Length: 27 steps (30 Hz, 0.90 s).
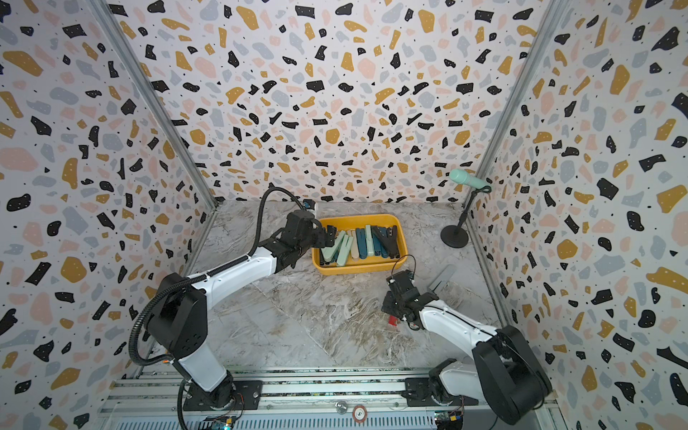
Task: Put the pruning pliers into the storage box
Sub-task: Move the pruning pliers to the center of the board.
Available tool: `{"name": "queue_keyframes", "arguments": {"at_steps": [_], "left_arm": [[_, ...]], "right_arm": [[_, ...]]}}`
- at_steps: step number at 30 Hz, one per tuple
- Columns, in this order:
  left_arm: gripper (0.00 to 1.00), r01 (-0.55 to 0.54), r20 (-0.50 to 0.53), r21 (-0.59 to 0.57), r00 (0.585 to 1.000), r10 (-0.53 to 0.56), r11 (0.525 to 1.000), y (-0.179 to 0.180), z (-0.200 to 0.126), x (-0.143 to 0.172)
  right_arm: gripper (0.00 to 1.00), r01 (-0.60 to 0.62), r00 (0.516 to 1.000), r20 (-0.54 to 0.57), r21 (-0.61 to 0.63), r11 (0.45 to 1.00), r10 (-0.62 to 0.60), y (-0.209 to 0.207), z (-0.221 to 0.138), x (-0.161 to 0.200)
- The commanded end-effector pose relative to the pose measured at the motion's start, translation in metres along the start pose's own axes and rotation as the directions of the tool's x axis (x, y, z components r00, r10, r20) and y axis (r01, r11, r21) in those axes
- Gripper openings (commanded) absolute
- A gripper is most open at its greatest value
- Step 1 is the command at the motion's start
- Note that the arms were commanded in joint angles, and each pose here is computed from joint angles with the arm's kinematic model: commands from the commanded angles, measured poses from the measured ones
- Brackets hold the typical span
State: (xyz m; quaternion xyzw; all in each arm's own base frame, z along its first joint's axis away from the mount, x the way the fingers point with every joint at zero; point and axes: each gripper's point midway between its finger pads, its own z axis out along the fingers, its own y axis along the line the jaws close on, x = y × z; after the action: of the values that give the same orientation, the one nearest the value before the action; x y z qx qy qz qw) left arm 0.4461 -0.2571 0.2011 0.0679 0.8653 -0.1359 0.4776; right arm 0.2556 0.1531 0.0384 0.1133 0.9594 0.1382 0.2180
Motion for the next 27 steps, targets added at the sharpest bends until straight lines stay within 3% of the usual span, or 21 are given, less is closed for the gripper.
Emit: {"name": "queue_keyframes", "arguments": {"at_steps": [1, 3, 7, 8, 10, 12, 18, 27], "left_arm": [[0.99, 0.02, 0.046, 0.001, 0.999, -0.02, 1.0, 0.003, -0.01, -0.012], [0.99, 0.021, 0.044, -0.004, 0.999, -0.021, 1.0, 0.005, -0.01, -0.01], [0.99, 0.018, 0.032, -0.025, 0.999, -0.018, 1.0, 0.012, -0.012, -0.003], [0.99, 0.021, 0.032, -0.028, 0.999, -0.02, 0.999, 0.014, -0.012, -0.002], [0.99, 0.023, 0.035, -0.036, 0.999, -0.022, 0.999, 0.016, -0.013, -0.002], [0.99, 0.022, 0.036, -0.037, 0.999, -0.021, 0.999, 0.017, -0.014, -0.001], [0.99, 0.022, 0.039, -0.034, 0.999, -0.021, 0.999, 0.017, -0.014, -0.001], [0.99, 0.023, 0.056, 0.033, 0.998, -0.025, 0.999, 0.005, -0.017, 0.001]], "right_arm": [[0.0, 0.02, 0.999, 0.027, -0.043, 0.999, -0.019, 0.034, 0.008, -0.011], [0.01, 0.032, 0.999, 0.007, -0.042, 0.999, -0.031, 0.042, 0.017, -0.011], [0.16, 0.029, 0.999, 0.019, -0.049, 0.998, -0.028, 0.05, 0.02, -0.018], [0.23, 0.028, 0.999, 0.024, -0.05, 0.998, -0.027, 0.051, 0.019, -0.021], [0.49, 0.026, 0.999, 0.04, -0.037, 0.999, -0.025, 0.052, 0.013, -0.026], [0.6, 0.022, 0.998, 0.061, -0.013, 1.0, -0.022, 0.048, 0.003, -0.032], [0.7, -0.07, 0.981, 0.182, 0.049, 0.996, 0.06, 0.007, -0.037, -0.058], [0.9, -0.283, 0.931, 0.28, 0.142, 0.949, 0.235, -0.113, -0.061, -0.093]]}}
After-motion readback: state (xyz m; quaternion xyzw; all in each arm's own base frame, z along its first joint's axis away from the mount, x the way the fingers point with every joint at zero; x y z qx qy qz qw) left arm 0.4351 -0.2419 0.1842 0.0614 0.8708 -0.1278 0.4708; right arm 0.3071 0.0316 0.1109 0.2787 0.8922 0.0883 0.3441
